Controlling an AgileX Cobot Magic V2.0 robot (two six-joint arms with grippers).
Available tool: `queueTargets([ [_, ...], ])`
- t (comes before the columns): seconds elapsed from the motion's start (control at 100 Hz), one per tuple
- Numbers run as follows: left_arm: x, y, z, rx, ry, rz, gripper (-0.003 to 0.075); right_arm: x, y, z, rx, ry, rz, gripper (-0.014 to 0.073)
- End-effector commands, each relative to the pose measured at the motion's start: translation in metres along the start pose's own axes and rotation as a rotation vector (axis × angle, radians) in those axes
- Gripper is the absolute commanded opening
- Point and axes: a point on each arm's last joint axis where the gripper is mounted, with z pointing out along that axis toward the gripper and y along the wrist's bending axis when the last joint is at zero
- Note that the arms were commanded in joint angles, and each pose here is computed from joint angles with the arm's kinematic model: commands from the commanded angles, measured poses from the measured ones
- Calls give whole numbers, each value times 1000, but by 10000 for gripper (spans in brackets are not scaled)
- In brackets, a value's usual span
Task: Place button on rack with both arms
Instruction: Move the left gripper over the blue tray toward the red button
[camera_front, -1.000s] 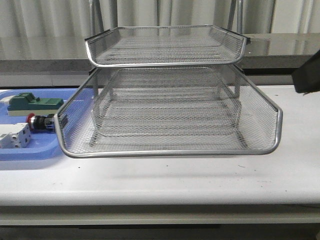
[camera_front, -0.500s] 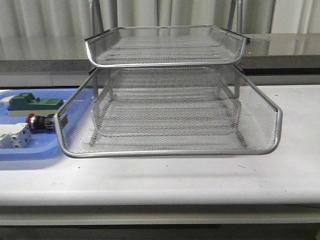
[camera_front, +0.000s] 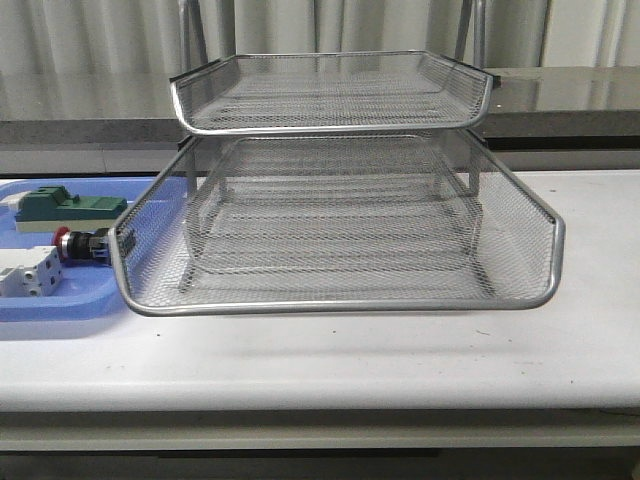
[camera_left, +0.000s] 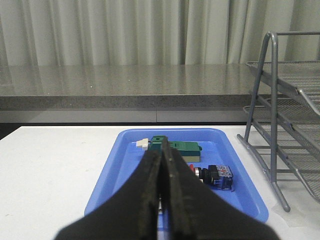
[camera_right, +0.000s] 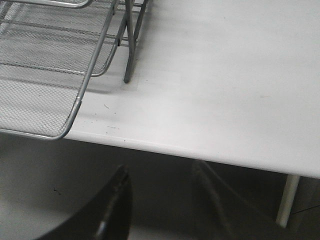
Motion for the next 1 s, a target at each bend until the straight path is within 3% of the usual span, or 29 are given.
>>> queueTargets([
  [0.0, 5, -1, -2, 11, -68, -21, -20, -12, -1, -5, 13, -90, 3, 131],
  [0.17, 5, -1, -2, 11, -68, -21, -20, -12, -1, -5, 13, -93, 3, -77],
  [0.99, 5, -1, -2, 11, -68, -21, -20, -11, -1, -5, 13, -88, 3, -71],
])
